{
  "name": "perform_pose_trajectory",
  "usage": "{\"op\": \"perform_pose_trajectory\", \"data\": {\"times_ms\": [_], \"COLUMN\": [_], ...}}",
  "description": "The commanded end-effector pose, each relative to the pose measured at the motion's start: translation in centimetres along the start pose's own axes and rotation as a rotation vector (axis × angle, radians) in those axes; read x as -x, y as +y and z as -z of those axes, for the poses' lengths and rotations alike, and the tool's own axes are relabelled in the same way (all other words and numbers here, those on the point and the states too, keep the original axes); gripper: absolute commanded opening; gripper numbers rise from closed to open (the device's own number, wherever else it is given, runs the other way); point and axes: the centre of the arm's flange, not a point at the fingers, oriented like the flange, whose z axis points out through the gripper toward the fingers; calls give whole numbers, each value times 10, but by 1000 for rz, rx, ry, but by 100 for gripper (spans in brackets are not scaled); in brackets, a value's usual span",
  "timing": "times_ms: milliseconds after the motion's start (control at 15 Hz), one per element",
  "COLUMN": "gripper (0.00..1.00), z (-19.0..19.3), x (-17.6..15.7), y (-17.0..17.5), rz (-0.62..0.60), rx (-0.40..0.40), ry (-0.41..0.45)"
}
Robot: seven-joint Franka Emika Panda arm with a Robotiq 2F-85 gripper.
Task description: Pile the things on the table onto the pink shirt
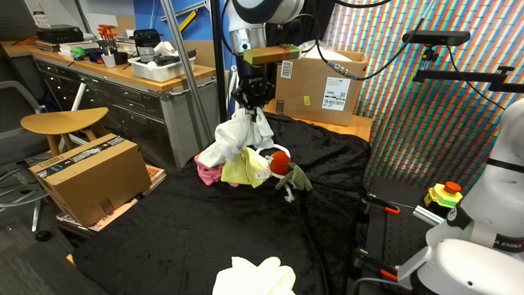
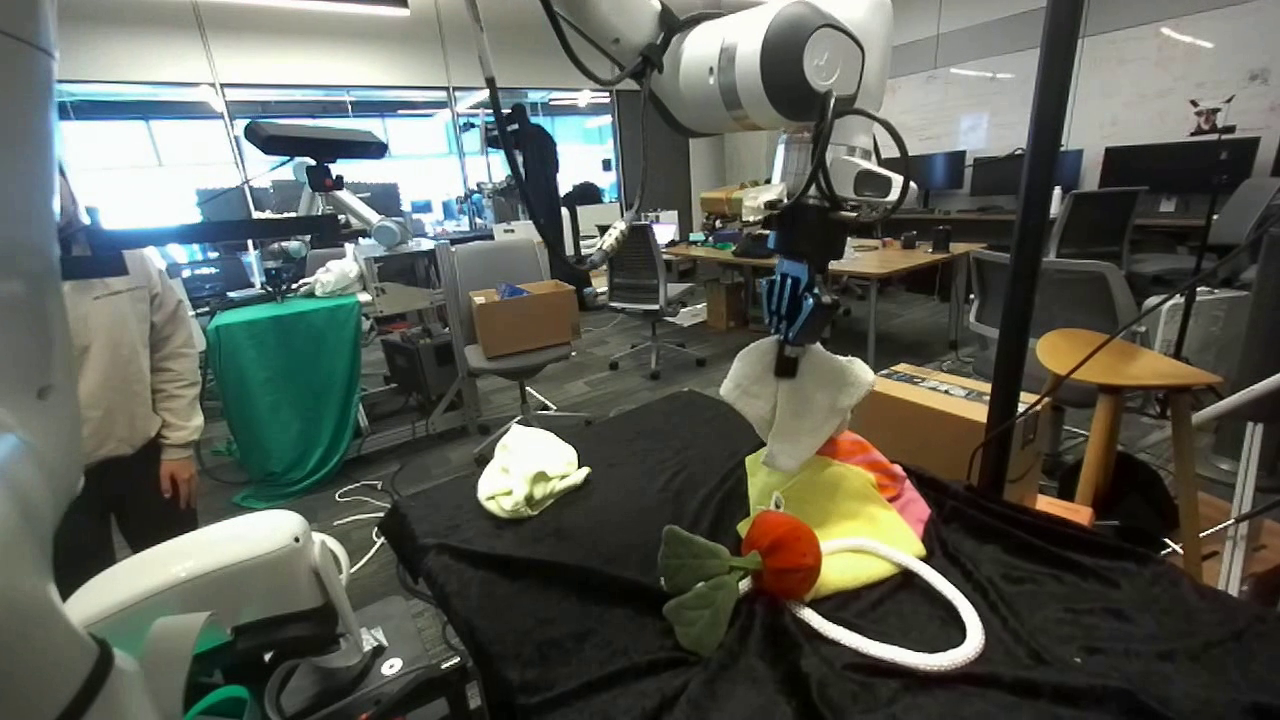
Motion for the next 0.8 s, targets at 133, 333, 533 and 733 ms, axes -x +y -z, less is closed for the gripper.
{"op": "perform_pose_trajectory", "data": {"times_ms": [133,333,533,733], "gripper": [10,10,36,51], "z": [-22,-34,-42,-47], "x": [39,45,48,50], "y": [20,18,15,14], "rz": [-38,-39,-43,-51], "rx": [7,23,27,30], "ry": [-33,-57,-75,-90]}}
